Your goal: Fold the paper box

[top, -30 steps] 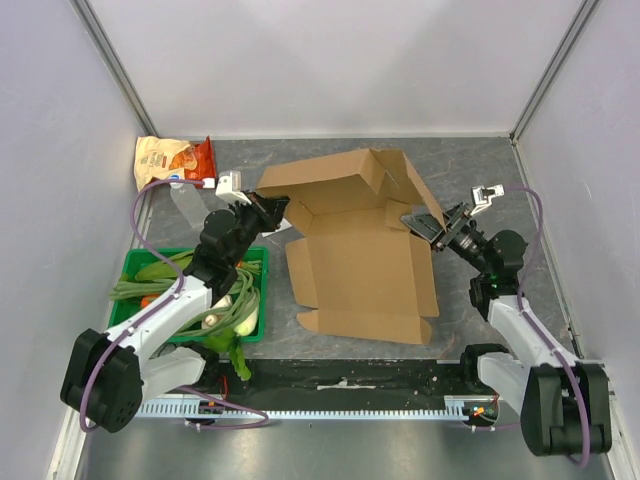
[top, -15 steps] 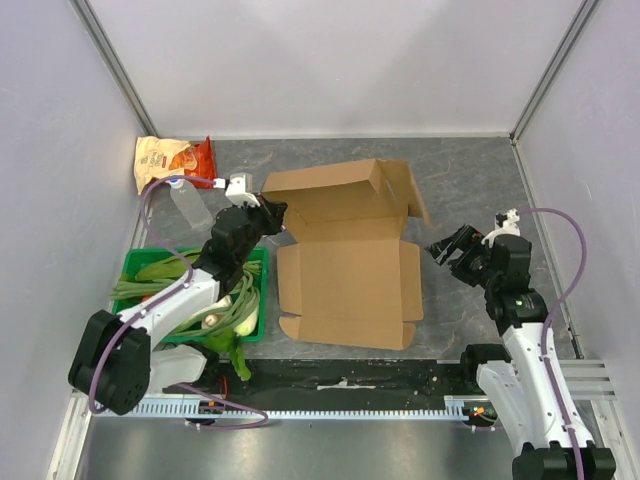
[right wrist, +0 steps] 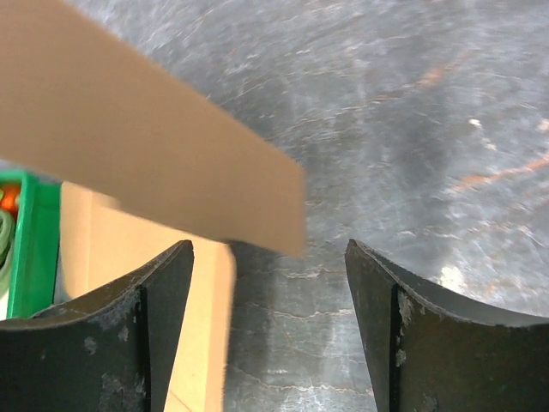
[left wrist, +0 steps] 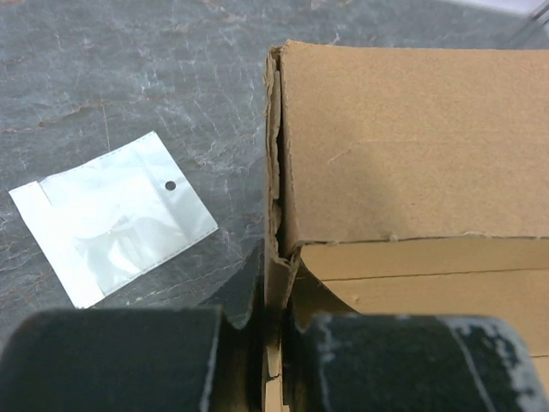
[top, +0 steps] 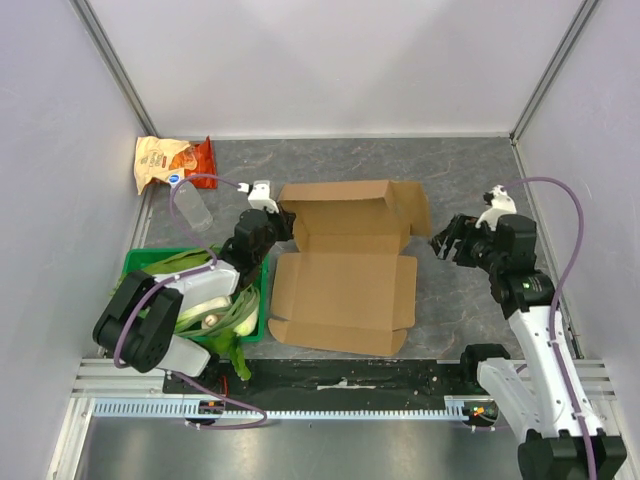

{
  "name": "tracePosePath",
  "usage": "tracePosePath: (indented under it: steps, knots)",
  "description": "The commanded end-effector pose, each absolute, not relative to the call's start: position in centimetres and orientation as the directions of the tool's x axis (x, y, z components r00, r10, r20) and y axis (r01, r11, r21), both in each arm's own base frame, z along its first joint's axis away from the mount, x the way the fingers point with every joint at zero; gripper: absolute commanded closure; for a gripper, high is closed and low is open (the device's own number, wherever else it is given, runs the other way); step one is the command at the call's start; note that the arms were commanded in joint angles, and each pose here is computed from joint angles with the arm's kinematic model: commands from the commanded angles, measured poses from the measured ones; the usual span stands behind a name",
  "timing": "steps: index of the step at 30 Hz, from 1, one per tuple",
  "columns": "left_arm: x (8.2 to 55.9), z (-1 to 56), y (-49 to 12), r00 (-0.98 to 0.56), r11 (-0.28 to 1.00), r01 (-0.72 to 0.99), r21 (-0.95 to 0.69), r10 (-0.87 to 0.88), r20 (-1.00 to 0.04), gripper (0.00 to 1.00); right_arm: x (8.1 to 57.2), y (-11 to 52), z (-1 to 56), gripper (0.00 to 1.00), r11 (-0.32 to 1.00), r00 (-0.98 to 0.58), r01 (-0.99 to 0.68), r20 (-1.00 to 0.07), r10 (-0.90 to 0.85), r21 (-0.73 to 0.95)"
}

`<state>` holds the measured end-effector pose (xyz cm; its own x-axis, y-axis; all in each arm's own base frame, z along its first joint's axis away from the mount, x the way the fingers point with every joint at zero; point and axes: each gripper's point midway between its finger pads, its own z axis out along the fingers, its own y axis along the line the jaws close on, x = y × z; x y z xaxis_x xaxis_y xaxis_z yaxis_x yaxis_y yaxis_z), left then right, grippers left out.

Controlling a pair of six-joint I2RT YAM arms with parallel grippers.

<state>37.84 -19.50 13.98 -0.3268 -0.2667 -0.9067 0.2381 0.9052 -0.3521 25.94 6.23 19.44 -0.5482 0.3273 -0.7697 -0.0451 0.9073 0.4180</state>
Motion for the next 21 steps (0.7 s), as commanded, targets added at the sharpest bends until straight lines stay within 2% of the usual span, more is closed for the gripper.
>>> tracePosePath:
  steps: [1, 10, 13, 14, 16, 17, 19, 20, 21]
  knots:
    - [39.1, 16.0, -20.0, -0.209, 0.928, 0.250, -0.276, -0.226, -0.951, 0.98, 27.4, 9.4, 22.4, 0.21, 0.895, -0.506, -0.257, -0.840, 0.196, 0.364]
    - [39.0, 15.7, -21.0, -0.195, 0.932, 0.257, -0.254, -0.208, -0.959, 0.98, 30.4, 7.5, 20.3, 0.21, 0.983, -0.463, -0.103, -0.882, 0.086, 0.150]
    - [39.2, 16.0, -21.2, -0.173, 0.940, 0.252, -0.228, -0.188, -0.967, 0.98, 31.2, 7.5, 20.2, 0.32, 0.992, -0.456, -0.074, -0.888, 0.056, 0.100]
    - [39.3, 16.1, -21.3, -0.170, 0.942, 0.249, -0.225, -0.186, -0.968, 0.98, 31.7, 7.7, 20.4, 0.44, 0.993, -0.463, -0.069, -0.885, 0.055, 0.098]
    - [39.6, 16.6, -21.3, -0.158, 0.945, 0.235, -0.225, -0.191, -0.969, 0.98, 31.8, 8.4, 20.2, 0.60, 0.993, -0.493, -0.069, -0.869, 0.049, 0.095]
    - [39.5, 16.7, -21.5, -0.156, 0.946, 0.235, -0.223, -0.190, -0.969, 0.98, 32.3, 9.0, 20.5, 0.72, 0.992, -0.504, -0.065, -0.862, 0.059, 0.106]
    - [39.7, 17.2, -21.7, -0.142, 0.953, 0.214, -0.213, -0.185, -0.972, 0.98, 31.9, 9.9, 20.2, 0.78, 0.993, -0.538, -0.066, -0.842, 0.047, 0.098]
    - [39.5, 17.1, -22.3, -0.141, 0.956, 0.217, -0.199, -0.171, -0.975, 0.98, 32.4, 10.1, 20.8, 0.85, 0.995, -0.541, -0.038, -0.839, 0.060, 0.095]
    - [39.5, 17.2, -22.2, -0.133, 0.962, 0.195, -0.191, -0.167, -0.977, 0.98, 32.3, 10.8, 21.0, 0.87, 0.995, -0.550, -0.039, -0.834, 0.055, 0.091]
